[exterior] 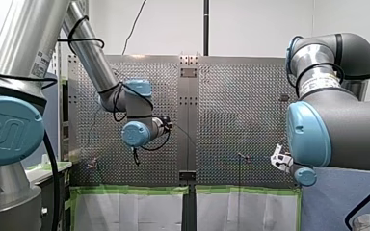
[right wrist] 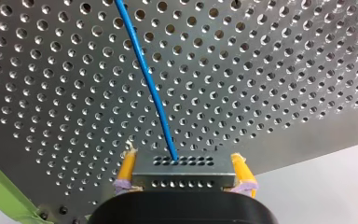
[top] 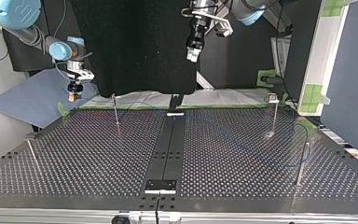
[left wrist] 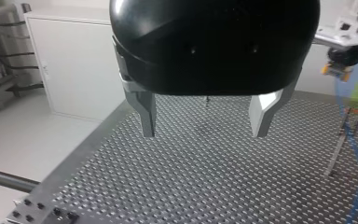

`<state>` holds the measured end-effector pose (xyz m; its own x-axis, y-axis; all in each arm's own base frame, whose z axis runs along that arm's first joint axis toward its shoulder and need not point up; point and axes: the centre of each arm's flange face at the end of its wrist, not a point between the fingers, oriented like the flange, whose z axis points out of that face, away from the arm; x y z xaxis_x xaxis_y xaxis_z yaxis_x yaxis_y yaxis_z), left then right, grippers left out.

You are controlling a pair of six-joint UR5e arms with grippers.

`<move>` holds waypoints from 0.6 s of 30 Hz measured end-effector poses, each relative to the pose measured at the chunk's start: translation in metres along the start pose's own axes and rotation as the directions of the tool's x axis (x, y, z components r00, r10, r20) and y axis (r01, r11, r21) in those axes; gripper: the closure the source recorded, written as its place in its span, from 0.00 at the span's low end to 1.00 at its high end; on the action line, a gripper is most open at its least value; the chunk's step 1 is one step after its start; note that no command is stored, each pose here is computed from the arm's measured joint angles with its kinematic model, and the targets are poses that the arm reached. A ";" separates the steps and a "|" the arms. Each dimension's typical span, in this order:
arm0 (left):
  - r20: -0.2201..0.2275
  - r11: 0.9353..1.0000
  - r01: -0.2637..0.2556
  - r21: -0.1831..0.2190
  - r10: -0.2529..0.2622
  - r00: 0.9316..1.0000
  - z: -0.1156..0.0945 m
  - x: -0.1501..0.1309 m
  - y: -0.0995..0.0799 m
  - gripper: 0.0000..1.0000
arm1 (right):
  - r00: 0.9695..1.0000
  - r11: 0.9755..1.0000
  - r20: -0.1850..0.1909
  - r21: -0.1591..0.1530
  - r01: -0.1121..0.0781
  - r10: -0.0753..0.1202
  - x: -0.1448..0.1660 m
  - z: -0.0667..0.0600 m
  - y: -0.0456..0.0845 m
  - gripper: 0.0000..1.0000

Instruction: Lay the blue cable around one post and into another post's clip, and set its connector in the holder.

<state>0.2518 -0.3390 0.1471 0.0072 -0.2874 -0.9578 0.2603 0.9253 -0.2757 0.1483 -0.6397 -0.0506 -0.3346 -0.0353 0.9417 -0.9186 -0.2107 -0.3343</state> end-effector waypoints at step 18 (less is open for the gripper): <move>-0.125 0.997 -0.068 -0.037 0.063 0.990 -0.060 0.025 0.042 0.01 | 1.000 1.000 -0.004 0.022 0.010 -0.010 0.038 0.020 -0.021 1.00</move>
<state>0.2054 -0.2921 0.1069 -0.0971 -0.1955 -0.9759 0.2232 0.9513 -0.2128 0.1594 -0.6558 -0.0070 -0.3264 -0.0294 0.9448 -0.9171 -0.2323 -0.3240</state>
